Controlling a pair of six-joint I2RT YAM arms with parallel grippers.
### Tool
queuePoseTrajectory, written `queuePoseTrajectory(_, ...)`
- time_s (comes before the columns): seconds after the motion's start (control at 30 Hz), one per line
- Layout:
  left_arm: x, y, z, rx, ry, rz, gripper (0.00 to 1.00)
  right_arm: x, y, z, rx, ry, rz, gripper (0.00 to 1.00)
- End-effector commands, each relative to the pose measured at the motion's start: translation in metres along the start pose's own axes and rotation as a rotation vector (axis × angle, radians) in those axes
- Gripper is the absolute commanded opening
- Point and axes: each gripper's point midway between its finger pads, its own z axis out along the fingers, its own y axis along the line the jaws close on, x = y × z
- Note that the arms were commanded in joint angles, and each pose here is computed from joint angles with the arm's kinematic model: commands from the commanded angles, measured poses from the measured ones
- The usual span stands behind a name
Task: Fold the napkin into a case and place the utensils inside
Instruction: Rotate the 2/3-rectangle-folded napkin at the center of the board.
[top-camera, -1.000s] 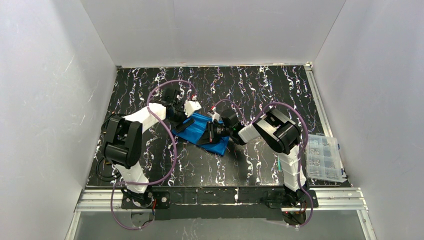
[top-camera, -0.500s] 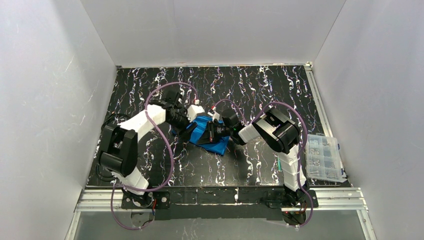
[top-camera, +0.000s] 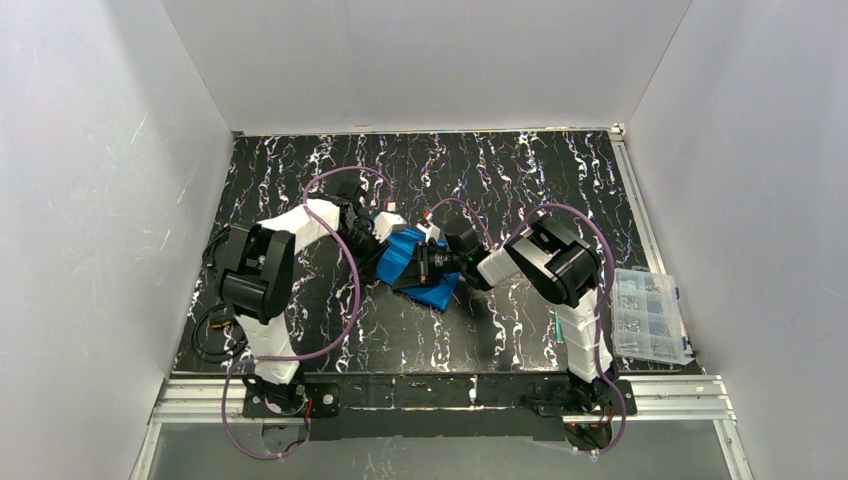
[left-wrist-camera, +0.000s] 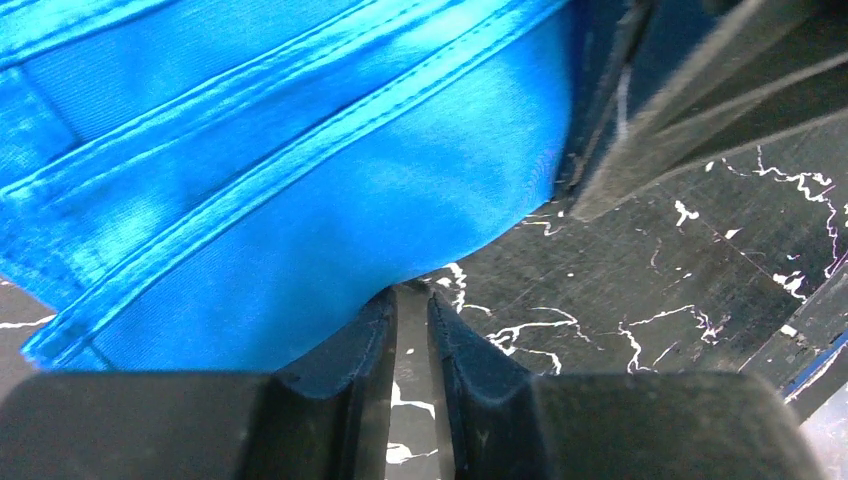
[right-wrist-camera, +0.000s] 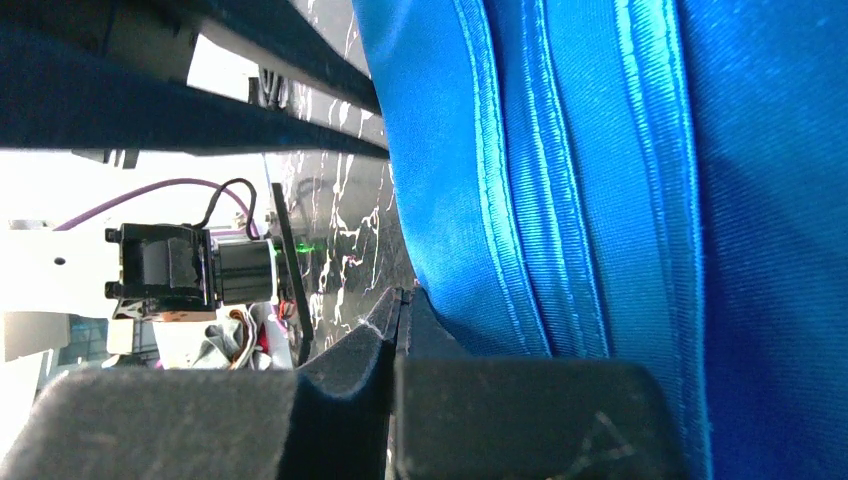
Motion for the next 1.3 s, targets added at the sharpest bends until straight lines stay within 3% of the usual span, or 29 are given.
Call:
queuePoseTrajectory(0.0,0.005,0.014,-0.007,0.022,0.019,-0.085,0.16,0.019,-0.024,-0.005,0.052,0.034,0.037,0.03)
queuePoseTrajectory(0.47,-0.025,0.045,-0.031,0.3,-0.072,-0.491,0.12,0.017,-0.016,-0.006,-0.005,0.001,0.107,0.03)
queuePoseTrajectory(0.8,-0.036,0.034,-0.066,0.32,-0.121,-0.488,0.12,0.006,-0.006,-0.005,-0.07,-0.07,0.169,0.05)
queuePoseTrajectory(0.93,-0.028,0.031,-0.06,0.316,-0.091,-0.516,0.14,-0.014,0.017,-0.008,-0.089,-0.096,0.131,0.15)
queuePoseTrajectory(1.1,-0.013,0.031,-0.051,0.256,-0.072,-0.538,0.14,-0.061,0.052,-0.025,-0.016,-0.123,-0.029,0.36)
queuePoseTrajectory(1.27,-0.003,0.026,-0.039,0.212,-0.06,-0.548,0.15,-0.097,0.044,-0.056,0.119,-0.163,-0.099,0.41)
